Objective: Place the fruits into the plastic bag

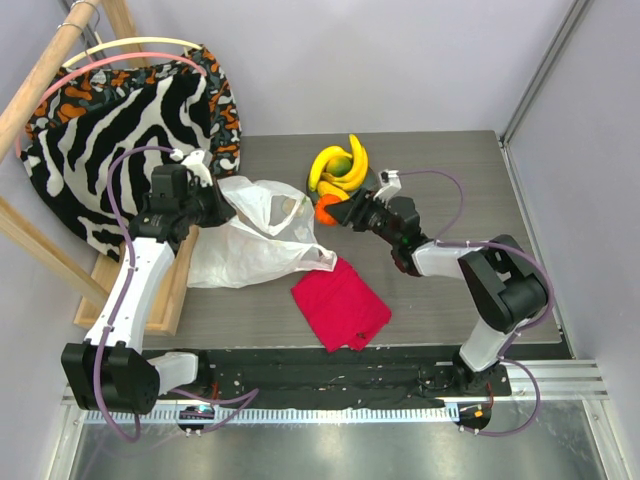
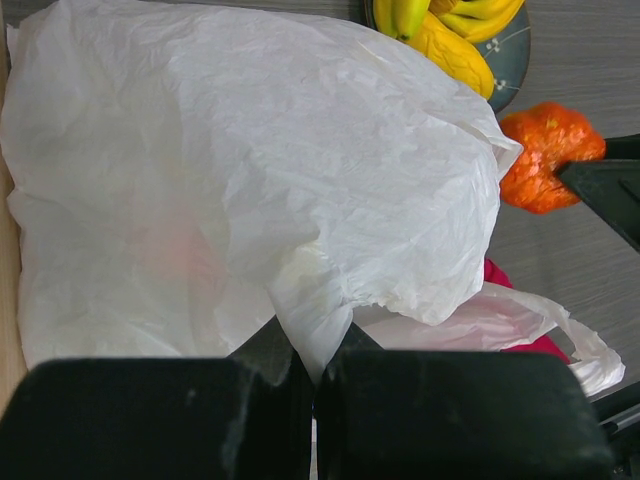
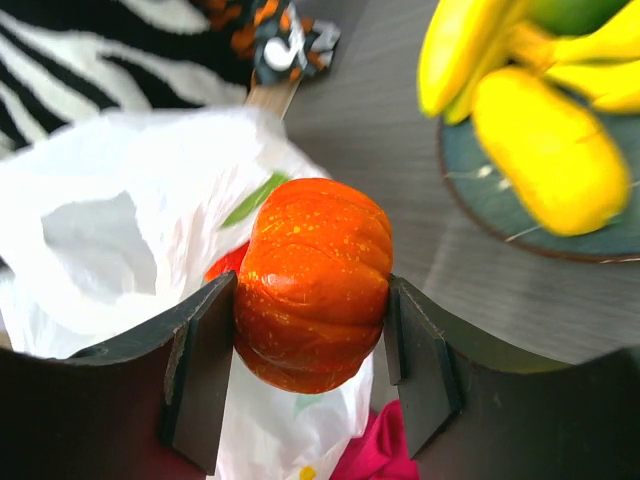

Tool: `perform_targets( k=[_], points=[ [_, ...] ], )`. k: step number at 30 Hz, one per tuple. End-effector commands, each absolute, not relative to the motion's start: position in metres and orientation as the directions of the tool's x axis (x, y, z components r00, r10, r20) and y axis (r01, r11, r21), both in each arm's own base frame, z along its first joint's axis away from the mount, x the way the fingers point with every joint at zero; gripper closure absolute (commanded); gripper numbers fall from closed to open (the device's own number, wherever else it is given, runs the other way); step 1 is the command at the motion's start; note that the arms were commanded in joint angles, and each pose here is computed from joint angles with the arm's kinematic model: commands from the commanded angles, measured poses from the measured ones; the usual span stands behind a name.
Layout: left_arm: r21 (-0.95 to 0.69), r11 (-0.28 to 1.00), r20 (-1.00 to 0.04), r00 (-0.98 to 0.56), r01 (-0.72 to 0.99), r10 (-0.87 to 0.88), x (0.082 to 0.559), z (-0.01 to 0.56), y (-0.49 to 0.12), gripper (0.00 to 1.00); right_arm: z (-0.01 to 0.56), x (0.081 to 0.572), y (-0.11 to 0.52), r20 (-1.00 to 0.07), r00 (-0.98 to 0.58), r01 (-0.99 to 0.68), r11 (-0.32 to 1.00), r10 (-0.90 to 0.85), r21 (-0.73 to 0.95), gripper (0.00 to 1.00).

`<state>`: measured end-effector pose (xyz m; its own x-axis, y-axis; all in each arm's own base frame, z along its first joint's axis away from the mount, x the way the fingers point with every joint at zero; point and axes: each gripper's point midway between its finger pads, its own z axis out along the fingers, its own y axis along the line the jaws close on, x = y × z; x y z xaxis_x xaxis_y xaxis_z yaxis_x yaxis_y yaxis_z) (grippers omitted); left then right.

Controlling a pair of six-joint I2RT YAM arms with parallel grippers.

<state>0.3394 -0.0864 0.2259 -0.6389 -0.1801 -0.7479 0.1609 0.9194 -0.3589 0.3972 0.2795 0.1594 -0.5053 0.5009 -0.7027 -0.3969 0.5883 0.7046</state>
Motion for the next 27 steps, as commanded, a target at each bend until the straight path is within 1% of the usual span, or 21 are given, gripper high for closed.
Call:
perform_targets(
  k=[1, 5, 9, 10, 13, 17, 21, 27],
  points=[
    [-0.371, 0.907, -0.773, -0.607, 0.198, -0.184, 0.344, 0.243, -0.094, 1.00, 0.174, 0.386, 0.299, -0.758, -0.475, -0.517, 0.555, 0.447, 0.651, 0.76],
    [-0.373, 0.905, -0.771, -0.611, 0.203, -0.181, 0.344, 0.242, -0.096, 1.00, 0.169, 0.369, 0.324, -0.771, -0.502, -0.565, 0.527, 0.392, 0.635, 0.76],
    [-0.370, 0.906, -0.773, -0.609, 0.205, -0.178, 0.343, 0.242, -0.096, 1.00, 0.151, 0.361, 0.351, -0.774, -0.544, -0.574, 0.529, 0.324, 0.625, 0.76],
    [-0.370, 0.906, -0.773, -0.609, 0.204, -0.178, 0.343, 0.242, -0.096, 1.00, 0.140, 0.360, 0.355, -0.769, -0.560, -0.567, 0.534, 0.309, 0.627, 0.76],
    [-0.371, 0.906, -0.772, -0.611, 0.206, -0.177, 0.343, 0.242, -0.097, 1.00, 0.133, 0.360, 0.369, -0.762, -0.579, -0.575, 0.517, 0.289, 0.634, 0.76],
    [-0.370, 0.906, -0.769, -0.614, 0.205, -0.176, 0.344, 0.240, -0.097, 1.00, 0.138, 0.366, 0.387, -0.765, -0.582, -0.600, 0.489, 0.276, 0.633, 0.76],
    [-0.371, 0.905, -0.766, -0.619, 0.208, -0.172, 0.344, 0.239, -0.100, 1.00, 0.123, 0.367, 0.408, -0.769, -0.602, -0.596, 0.521, 0.214, 0.611, 0.76],
    [-0.370, 0.905, -0.768, -0.618, 0.213, -0.168, 0.343, 0.239, -0.101, 1.00, 0.111, 0.367, 0.431, -0.750, -0.634, -0.590, 0.509, 0.189, 0.627, 0.75]
  ],
)
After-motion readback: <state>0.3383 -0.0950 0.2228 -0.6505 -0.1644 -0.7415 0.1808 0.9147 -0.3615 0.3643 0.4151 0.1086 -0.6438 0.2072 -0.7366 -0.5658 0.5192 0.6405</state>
